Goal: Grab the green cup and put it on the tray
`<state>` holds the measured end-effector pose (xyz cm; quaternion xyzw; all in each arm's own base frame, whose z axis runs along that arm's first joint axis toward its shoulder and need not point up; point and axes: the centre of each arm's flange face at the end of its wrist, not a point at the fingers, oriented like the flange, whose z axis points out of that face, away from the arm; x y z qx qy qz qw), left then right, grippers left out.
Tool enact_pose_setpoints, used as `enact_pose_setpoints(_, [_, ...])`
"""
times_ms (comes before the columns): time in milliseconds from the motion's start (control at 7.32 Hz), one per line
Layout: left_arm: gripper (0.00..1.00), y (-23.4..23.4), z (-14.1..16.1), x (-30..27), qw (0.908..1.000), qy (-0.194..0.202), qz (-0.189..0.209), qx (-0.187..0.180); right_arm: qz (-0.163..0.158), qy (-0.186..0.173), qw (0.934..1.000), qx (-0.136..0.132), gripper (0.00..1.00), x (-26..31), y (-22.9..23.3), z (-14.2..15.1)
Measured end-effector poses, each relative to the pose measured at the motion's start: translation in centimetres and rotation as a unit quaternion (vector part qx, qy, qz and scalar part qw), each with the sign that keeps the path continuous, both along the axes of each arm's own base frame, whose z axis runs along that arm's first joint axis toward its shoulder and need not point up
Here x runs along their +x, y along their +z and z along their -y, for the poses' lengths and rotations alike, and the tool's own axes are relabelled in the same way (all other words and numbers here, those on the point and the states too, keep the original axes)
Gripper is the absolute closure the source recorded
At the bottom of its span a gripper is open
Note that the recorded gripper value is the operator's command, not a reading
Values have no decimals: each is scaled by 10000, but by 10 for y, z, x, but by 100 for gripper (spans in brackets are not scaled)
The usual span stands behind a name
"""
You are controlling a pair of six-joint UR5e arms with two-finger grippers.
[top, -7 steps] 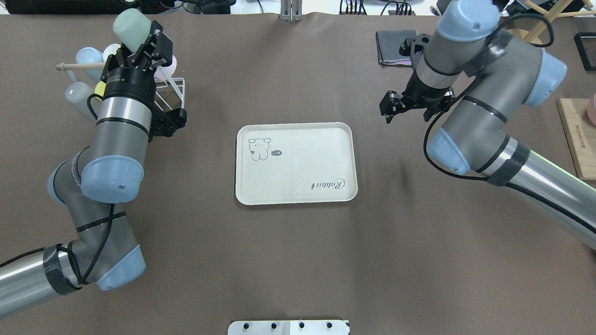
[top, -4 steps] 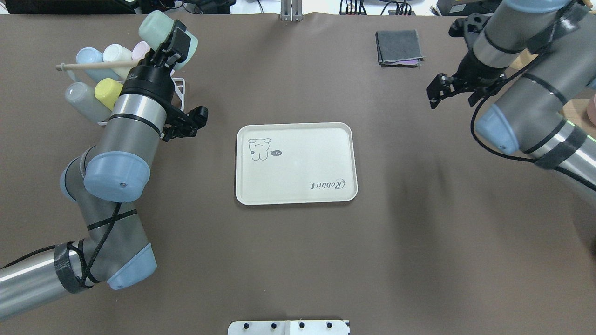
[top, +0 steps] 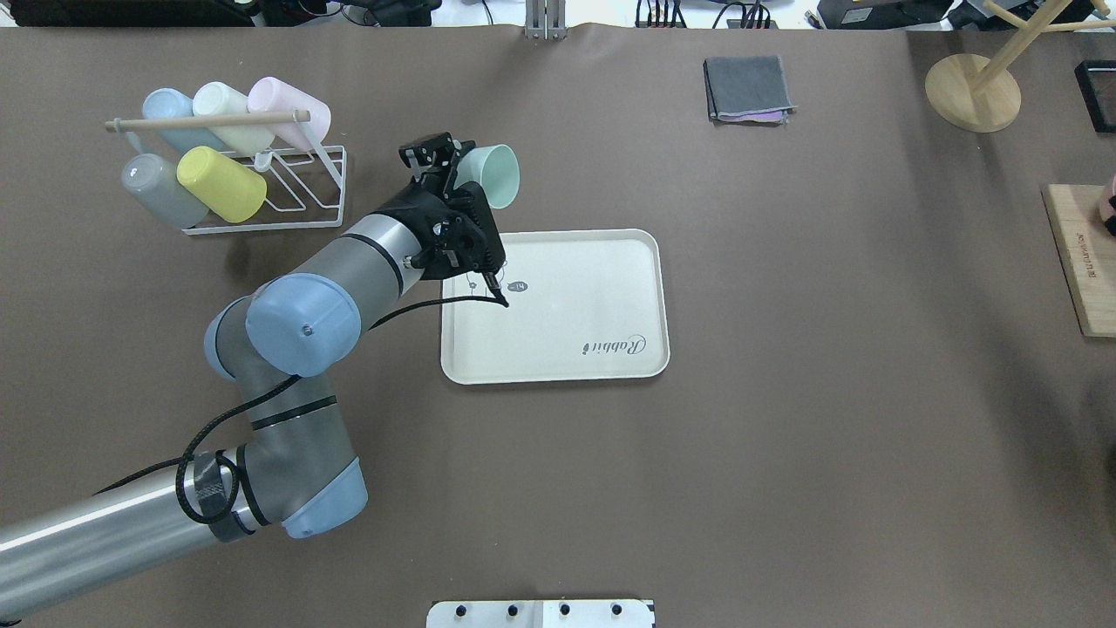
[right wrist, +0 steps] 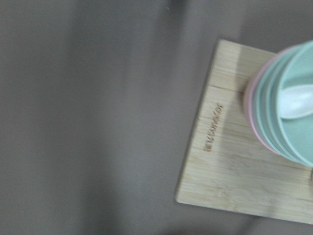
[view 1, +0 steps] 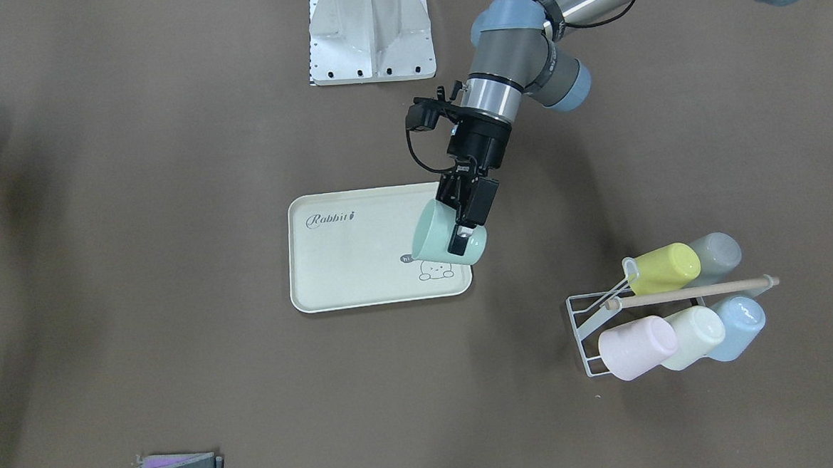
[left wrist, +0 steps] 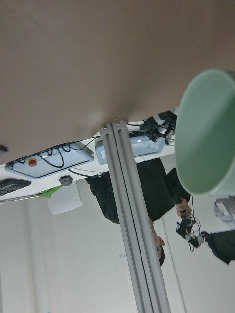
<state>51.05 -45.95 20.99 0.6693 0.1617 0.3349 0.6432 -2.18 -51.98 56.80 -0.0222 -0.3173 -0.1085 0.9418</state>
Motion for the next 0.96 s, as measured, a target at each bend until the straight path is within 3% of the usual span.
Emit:
enact_pose_setpoints(137, [97, -3, -4, 18, 9954, 564, -706, -321, -133, -52, 9998, -125, 0, 29, 36, -27])
enact_pose_setpoints(273, [100, -2, -7, 33, 9841, 1047, -1305, -592, -202, -6, 9994, -287, 0, 50, 61, -51])
enact_pose_setpoints(410, [100, -4, -13, 43, 9669, 1564, -1810, -884, -191, 81, 9989, -421, 0, 65, 77, -70])
enact_pose_setpoints(683, [99, 2, -23, 54, 9349, 2386, -2289, -1291, -76, 215, 9982, -559, 0, 78, 90, -87])
enact_pose_setpoints(956, [97, 14, -24, 70, 9169, 2741, -2533, -1415, -61, 239, 9982, -550, 0, 81, 90, -85])
